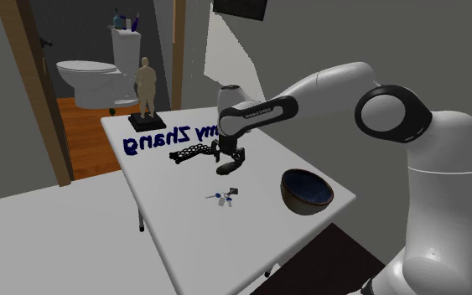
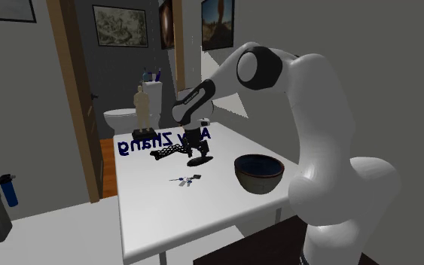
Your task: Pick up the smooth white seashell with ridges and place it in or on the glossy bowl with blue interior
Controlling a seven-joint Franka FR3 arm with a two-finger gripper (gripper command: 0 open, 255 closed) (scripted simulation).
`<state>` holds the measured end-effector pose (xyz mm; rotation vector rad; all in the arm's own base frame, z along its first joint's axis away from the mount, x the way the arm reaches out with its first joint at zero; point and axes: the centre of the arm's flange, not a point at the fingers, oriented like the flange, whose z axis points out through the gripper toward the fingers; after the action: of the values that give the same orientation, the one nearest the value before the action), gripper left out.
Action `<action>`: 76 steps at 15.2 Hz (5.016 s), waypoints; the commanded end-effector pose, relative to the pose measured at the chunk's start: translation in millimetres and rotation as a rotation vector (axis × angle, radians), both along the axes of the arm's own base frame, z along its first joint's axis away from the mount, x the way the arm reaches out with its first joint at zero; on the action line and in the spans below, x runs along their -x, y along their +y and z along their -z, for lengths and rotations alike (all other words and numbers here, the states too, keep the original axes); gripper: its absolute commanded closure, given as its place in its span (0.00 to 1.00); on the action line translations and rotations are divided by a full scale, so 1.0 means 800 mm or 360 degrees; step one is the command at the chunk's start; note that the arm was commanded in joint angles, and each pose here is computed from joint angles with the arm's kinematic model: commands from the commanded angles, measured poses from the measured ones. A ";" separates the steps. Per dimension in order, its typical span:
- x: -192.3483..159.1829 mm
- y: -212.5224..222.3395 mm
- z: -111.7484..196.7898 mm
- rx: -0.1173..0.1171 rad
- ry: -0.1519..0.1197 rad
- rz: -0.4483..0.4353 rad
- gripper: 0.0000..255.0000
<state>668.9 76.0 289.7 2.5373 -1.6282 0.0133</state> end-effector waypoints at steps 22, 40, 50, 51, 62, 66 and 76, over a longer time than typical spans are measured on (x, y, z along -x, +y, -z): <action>0.000 0.000 -0.079 0.0000 0.0000 0.0000 1.00; 0.000 0.000 -0.198 0.0000 0.0000 0.0000 1.00; 0.108 -0.041 -0.212 0.0000 0.0000 0.0000 1.00; 0.123 -0.047 -0.212 0.0000 0.0000 0.0000 1.00; 0.209 -0.019 -0.157 -0.0029 -0.0069 0.0334 0.00; 0.231 0.025 -0.115 -0.0052 -0.0124 0.0601 0.00; 0.245 0.104 -0.024 -0.0091 -0.0217 0.1051 0.00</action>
<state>472.6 159.7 314.3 1.9500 -2.4555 0.0769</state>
